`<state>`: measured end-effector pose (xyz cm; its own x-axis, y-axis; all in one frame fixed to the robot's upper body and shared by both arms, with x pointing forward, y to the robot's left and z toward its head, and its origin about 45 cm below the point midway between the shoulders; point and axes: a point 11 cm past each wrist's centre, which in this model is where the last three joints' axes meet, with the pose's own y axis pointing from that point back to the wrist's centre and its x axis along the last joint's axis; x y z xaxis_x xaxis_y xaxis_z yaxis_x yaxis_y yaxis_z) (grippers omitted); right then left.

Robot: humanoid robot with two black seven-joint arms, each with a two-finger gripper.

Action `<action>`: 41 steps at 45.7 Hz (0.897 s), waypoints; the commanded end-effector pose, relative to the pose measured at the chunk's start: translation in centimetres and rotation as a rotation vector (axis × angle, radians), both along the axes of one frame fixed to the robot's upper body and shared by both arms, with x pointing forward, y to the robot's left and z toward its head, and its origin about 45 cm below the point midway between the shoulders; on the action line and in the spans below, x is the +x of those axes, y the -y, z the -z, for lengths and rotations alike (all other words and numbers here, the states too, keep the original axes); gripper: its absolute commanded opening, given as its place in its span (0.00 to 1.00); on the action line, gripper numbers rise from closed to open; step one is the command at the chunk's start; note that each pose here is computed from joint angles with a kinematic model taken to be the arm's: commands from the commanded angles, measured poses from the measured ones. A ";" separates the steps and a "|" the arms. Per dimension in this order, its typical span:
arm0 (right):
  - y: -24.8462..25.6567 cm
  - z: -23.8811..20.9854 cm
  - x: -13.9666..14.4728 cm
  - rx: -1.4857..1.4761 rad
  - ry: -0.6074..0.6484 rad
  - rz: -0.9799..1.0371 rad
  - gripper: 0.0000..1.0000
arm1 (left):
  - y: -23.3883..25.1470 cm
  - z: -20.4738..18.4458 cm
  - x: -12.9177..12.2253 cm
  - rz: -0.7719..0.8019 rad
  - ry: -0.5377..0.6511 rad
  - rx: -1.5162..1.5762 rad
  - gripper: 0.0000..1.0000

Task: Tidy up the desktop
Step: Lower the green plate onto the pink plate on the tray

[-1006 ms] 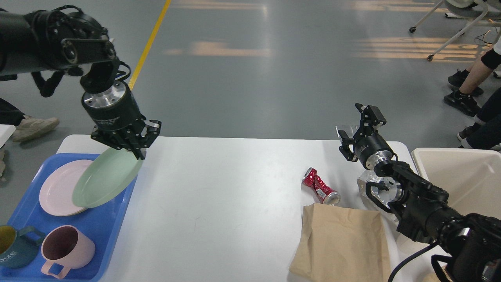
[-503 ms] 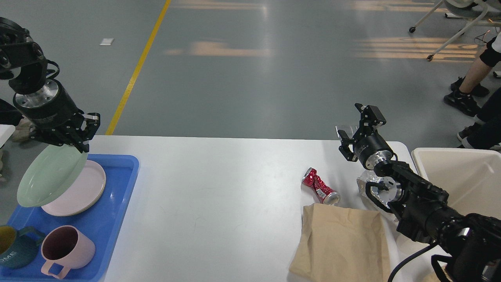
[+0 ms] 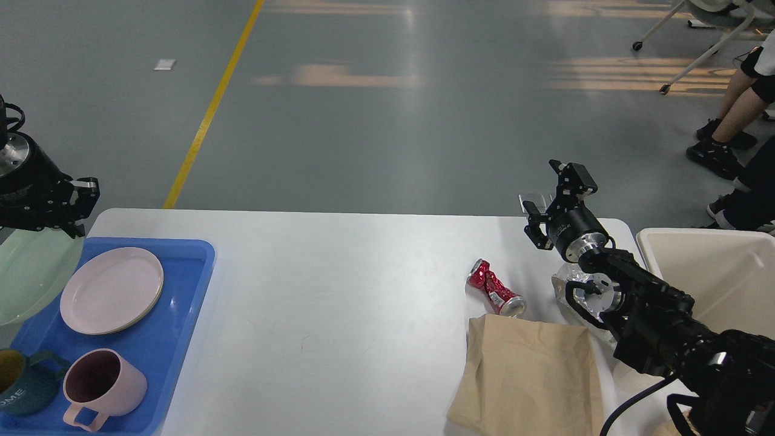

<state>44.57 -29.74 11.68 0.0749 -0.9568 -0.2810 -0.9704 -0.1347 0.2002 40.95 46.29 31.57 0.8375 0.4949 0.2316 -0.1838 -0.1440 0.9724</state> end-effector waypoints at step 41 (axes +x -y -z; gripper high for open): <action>0.0 0.0 0.0 0.000 0.000 0.000 1.00 | -0.8 10.8 2.7 0.050 0.283 0.247 0.00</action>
<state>44.57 -29.73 11.68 0.0749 -0.9568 -0.2811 -0.9704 -0.1348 0.2002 43.19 47.92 22.13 0.7558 0.3799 0.5333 -0.4165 -0.3496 0.8392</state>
